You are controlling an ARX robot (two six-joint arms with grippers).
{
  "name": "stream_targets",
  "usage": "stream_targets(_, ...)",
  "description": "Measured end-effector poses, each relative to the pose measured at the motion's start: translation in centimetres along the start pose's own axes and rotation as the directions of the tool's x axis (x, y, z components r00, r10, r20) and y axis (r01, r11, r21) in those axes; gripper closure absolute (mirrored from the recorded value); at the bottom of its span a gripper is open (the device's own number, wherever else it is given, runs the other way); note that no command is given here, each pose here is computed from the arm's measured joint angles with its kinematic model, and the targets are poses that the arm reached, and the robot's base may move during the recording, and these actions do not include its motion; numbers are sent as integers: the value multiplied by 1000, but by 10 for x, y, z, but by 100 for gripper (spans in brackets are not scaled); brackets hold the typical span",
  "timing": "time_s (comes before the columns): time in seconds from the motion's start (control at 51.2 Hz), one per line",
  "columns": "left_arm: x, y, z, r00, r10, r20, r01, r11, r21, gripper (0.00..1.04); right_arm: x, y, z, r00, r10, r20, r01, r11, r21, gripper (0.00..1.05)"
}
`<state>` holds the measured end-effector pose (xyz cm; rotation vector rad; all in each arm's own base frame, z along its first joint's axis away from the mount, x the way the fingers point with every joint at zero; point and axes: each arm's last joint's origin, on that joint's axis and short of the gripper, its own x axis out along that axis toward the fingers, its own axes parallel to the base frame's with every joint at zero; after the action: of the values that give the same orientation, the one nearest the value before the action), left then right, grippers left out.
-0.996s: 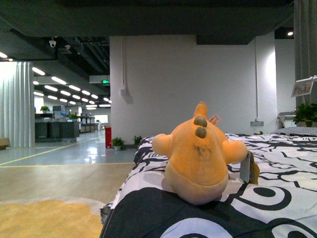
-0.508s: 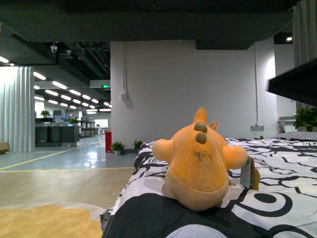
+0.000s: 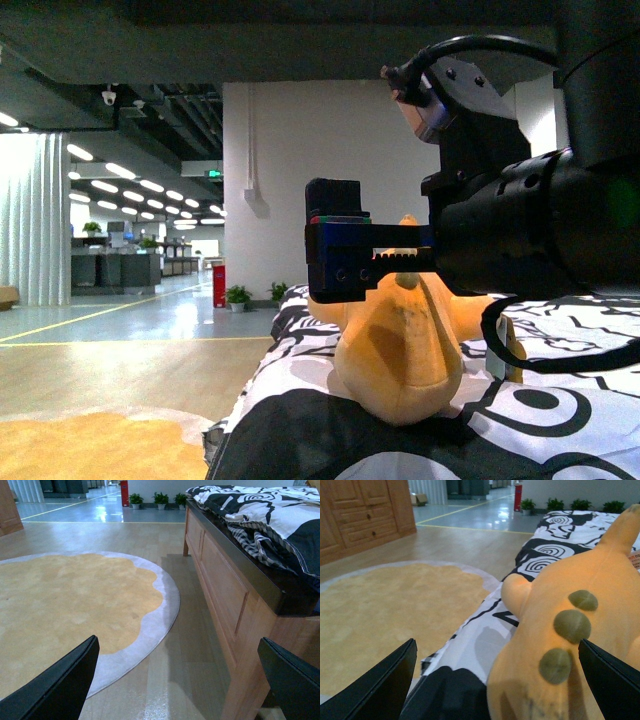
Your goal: Put away toys
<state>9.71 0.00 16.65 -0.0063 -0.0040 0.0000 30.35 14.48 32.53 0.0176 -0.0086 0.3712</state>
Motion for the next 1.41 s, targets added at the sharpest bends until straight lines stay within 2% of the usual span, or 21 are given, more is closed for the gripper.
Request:
stream_targets(0.078, 0, 0, 0, 1000, 0, 0, 0, 1000, 0, 6, 16, -11, 3, 998, -67, -8, 67, 998, 1, 7)
stream_targets(0.215, 0, 0, 0, 1000, 0, 0, 0, 1000, 0, 6, 28, -21, 2, 991, -125, -43, 127, 991, 32, 7)
stream_targets(0.606, 0, 0, 0, 1000, 0, 0, 0, 1000, 0, 6, 53, -13, -26, 962, -235, -142, 239, 971, 12, 7)
stream_targets(0.918, 0, 0, 0, 1000, 0, 0, 0, 1000, 0, 6, 58, -11, -38, 945, -266, -189, 273, 962, 12, 7)
stream_targets(1.113, 0, 0, 0, 1000, 0, 0, 0, 1000, 0, 6, 57, -6, -40, 946, -273, -174, 280, 960, 17, 31)
stream_targets(1.231, 0, 0, 0, 1000, 0, 0, 0, 1000, 0, 6, 54, -2, -41, 951, -261, -164, 269, 963, 29, 56)
stream_targets(1.406, 0, 0, 0, 1000, 0, 0, 0, 1000, 0, 6, 48, -2, -34, 964, -230, -135, 238, 970, 47, 80)
